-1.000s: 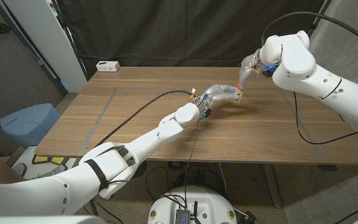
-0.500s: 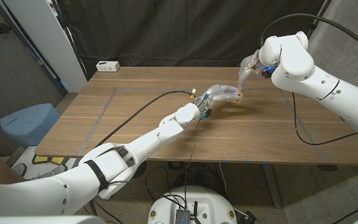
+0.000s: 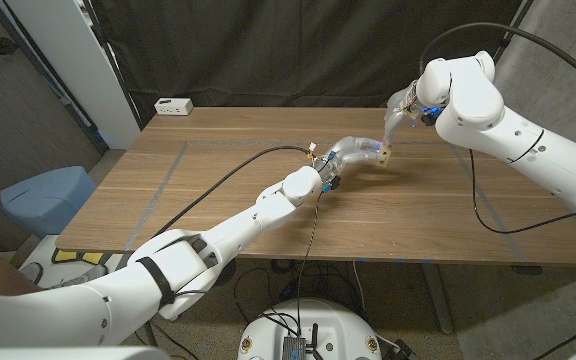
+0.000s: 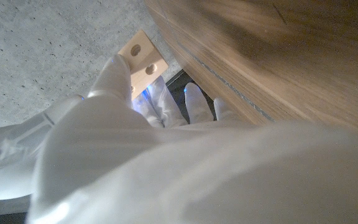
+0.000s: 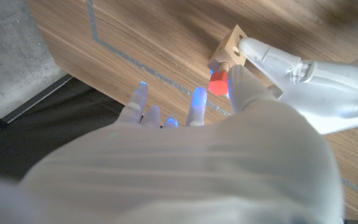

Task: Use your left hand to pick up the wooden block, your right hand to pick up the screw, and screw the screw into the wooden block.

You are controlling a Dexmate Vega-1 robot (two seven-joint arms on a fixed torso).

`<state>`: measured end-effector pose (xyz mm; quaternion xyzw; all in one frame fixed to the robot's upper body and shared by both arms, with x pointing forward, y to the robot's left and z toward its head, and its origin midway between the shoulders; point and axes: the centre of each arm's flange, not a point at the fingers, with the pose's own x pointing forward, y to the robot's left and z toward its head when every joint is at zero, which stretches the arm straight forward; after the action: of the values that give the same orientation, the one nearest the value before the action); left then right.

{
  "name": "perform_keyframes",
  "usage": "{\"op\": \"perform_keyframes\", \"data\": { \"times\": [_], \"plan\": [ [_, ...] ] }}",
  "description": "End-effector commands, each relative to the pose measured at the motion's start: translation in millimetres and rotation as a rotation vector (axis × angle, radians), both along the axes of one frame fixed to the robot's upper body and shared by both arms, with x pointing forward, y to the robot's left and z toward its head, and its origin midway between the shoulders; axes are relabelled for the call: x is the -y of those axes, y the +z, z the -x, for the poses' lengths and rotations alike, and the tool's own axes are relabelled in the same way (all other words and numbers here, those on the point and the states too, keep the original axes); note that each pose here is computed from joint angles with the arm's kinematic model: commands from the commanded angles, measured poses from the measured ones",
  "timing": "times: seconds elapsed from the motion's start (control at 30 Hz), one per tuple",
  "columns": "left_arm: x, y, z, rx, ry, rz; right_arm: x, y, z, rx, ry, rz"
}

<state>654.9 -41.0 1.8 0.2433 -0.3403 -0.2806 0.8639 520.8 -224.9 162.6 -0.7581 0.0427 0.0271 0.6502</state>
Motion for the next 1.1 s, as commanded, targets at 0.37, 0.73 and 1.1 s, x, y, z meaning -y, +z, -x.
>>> {"op": "perform_keyframes", "data": {
  "times": [0.37, 0.73, 1.1],
  "plan": [
    [1.2, 1.6, 0.0, 0.000, -0.006, -0.002, -2.1, -0.4, -3.8, 0.007, 0.000, -0.001],
    [1.6, 1.2, -0.1, -0.004, -0.008, -0.003, -1.6, -1.5, -4.2, 0.009, 0.001, -0.003],
    [2.0, 0.7, -0.2, -0.005, -0.009, -0.006, -0.6, -2.4, -3.3, 0.013, -0.002, -0.005]
  ]
}}
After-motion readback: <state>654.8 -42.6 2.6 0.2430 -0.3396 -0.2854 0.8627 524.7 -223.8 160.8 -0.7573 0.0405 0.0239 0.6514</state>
